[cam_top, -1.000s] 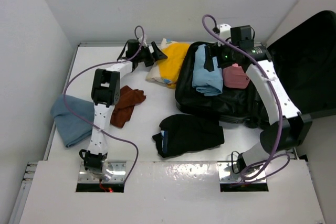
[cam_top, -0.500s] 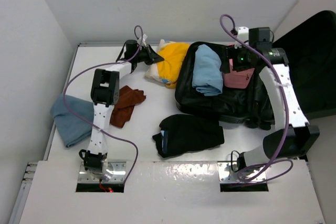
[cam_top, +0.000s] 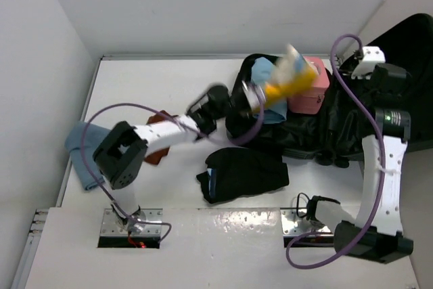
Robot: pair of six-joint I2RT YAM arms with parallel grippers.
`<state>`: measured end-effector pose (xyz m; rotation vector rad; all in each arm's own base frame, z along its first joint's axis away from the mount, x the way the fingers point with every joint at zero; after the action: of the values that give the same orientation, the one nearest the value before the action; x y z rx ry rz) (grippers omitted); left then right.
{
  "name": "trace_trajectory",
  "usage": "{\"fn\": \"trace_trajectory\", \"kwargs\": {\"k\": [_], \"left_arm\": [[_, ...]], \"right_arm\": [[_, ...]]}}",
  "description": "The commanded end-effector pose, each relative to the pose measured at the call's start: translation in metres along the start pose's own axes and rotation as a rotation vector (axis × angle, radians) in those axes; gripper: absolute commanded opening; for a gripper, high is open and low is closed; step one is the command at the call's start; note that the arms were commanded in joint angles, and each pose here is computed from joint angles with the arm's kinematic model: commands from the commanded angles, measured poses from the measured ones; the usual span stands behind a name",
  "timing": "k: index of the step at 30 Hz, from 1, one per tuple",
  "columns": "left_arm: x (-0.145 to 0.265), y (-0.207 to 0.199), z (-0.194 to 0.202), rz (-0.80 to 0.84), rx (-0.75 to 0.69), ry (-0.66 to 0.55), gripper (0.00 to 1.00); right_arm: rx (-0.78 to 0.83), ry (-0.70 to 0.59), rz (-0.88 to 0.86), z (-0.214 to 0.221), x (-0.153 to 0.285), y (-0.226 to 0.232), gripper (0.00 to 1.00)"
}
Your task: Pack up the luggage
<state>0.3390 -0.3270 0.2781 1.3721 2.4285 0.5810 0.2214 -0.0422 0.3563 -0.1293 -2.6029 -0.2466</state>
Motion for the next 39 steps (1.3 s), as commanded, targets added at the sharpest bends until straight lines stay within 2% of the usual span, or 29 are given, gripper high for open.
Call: {"fn": "trace_trajectory", "kwargs": {"k": [1,2,3,5,8,9,10,11,13,14,15,16,18,20,22,23,26,27,28,30,31,32,33,34,35,36,37,38,39], "left_arm": [[0.005,-0.053,0.026,0.038,-0.411,-0.052,0.0],[0.002,-0.074,0.04,0.099,-0.507,-0.034,0.0],[-0.002,-0.1,0.041,0.142,-0.545,-0.013,0.0],[-0.006,-0.121,0.056,0.197,-0.587,0.04,0.0],[-0.023,-0.147,0.077,0.296,-0.568,0.176,0.0],[-0.039,-0.143,0.066,0.252,-0.563,0.212,0.0],[-0.041,-0.151,0.082,0.295,-0.536,0.287,0.0],[-0.044,-0.151,0.077,0.294,-0.487,0.287,0.13],[-0.047,-0.132,0.072,0.298,-0.406,0.232,0.29],[-0.046,-0.126,0.067,0.295,-0.368,0.215,0.55],[-0.045,-0.122,0.063,0.291,-0.314,0.2,0.7],[-0.044,-0.114,0.057,0.304,-0.286,0.163,0.76],[-0.039,-0.101,0.026,0.359,-0.247,0.047,0.81],[-0.03,-0.091,0.009,0.362,-0.209,-0.004,0.84],[-0.016,-0.074,-0.021,0.382,-0.189,-0.087,0.87],[-0.008,-0.072,-0.029,0.418,-0.167,-0.124,0.92],[0.014,-0.052,-0.07,0.368,-0.113,-0.181,0.98],[0.019,-0.042,-0.077,0.326,-0.081,-0.16,0.99],[0.025,-0.034,-0.086,0.285,-0.015,-0.138,0.99],[0.041,0.007,-0.105,0.105,0.058,-0.087,0.99],[0.05,0.017,-0.1,0.071,0.124,-0.004,0.99],[0.062,0.049,-0.099,-0.054,0.204,0.056,0.99],[0.073,0.064,-0.094,-0.117,0.255,0.114,0.99],[0.099,0.092,-0.072,-0.253,0.362,0.263,0.96],[0.118,0.104,-0.061,-0.327,0.417,0.34,0.94],[0.141,0.109,-0.044,-0.373,0.487,0.47,0.94],[0.163,0.117,-0.033,-0.446,0.554,0.536,0.94],[0.199,0.134,-0.004,-0.585,0.613,0.651,0.94],[0.225,0.131,0.011,-0.639,0.683,0.755,0.94]], "right_arm": [[-0.023,-0.08,0.038,0.001,0.011,-0.008,0.76],[-0.028,-0.106,0.057,0.001,0.021,-0.012,0.76],[-0.035,-0.082,0.048,0.005,0.022,-0.013,0.76],[-0.044,-0.077,0.066,0.011,0.028,-0.018,0.76],[-0.037,-0.046,0.048,0.019,0.037,-0.02,0.78],[-0.042,-0.027,0.027,0.022,0.039,-0.018,0.78],[-0.009,-0.015,0.001,0.022,0.043,-0.017,0.78],[-0.005,-0.004,-0.036,0.024,0.044,-0.014,0.78],[0.014,0.051,-0.136,0.029,0.047,-0.008,0.74],[0.023,0.072,-0.165,0.03,0.047,-0.006,0.73],[0.018,0.104,-0.195,0.029,0.042,-0.006,0.71],[0.003,0.153,-0.22,0.035,0.044,-0.004,0.7],[-0.001,0.195,-0.279,0.038,0.035,-0.003,0.68],[0.001,0.215,-0.286,0.044,0.024,-0.006,0.65],[-0.008,0.242,-0.317,0.051,0.013,-0.007,0.59],[-0.002,0.213,-0.33,0.048,0.005,-0.008,0.53],[0.009,0.261,-0.376,0.062,-0.023,-0.001,0.44],[0.018,0.291,-0.358,0.07,-0.03,-0.002,0.42],[0.052,0.338,-0.39,0.078,-0.041,0.008,0.4],[0.109,0.413,-0.379,0.104,-0.057,0.012,0.37],[0.144,0.418,-0.385,0.112,-0.068,0.016,0.37],[0.164,0.452,-0.344,0.133,-0.078,0.013,0.37],[0.223,0.453,-0.323,0.138,-0.088,0.016,0.37],[0.252,0.478,-0.282,0.148,-0.099,0.015,0.37],[0.263,0.499,-0.272,0.153,-0.103,0.017,0.37],[0.272,0.538,-0.233,0.158,-0.112,0.015,0.37],[0.268,0.552,-0.22,0.16,-0.117,0.016,0.37],[0.269,0.602,-0.205,0.168,-0.128,0.014,0.39],[0.303,0.626,-0.188,0.172,-0.13,0.018,0.39]]}}
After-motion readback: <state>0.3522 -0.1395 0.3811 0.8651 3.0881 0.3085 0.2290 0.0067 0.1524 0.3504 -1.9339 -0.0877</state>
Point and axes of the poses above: each gripper's point midway between its finger pads, its own x axis back along the fingers, its own y axis along the line the jaws close on, z = x × y, the point moved 10 cm from there along x, back along the fingers, and after that the axes turned 11 degrees about -x, right-handed, at the moved point
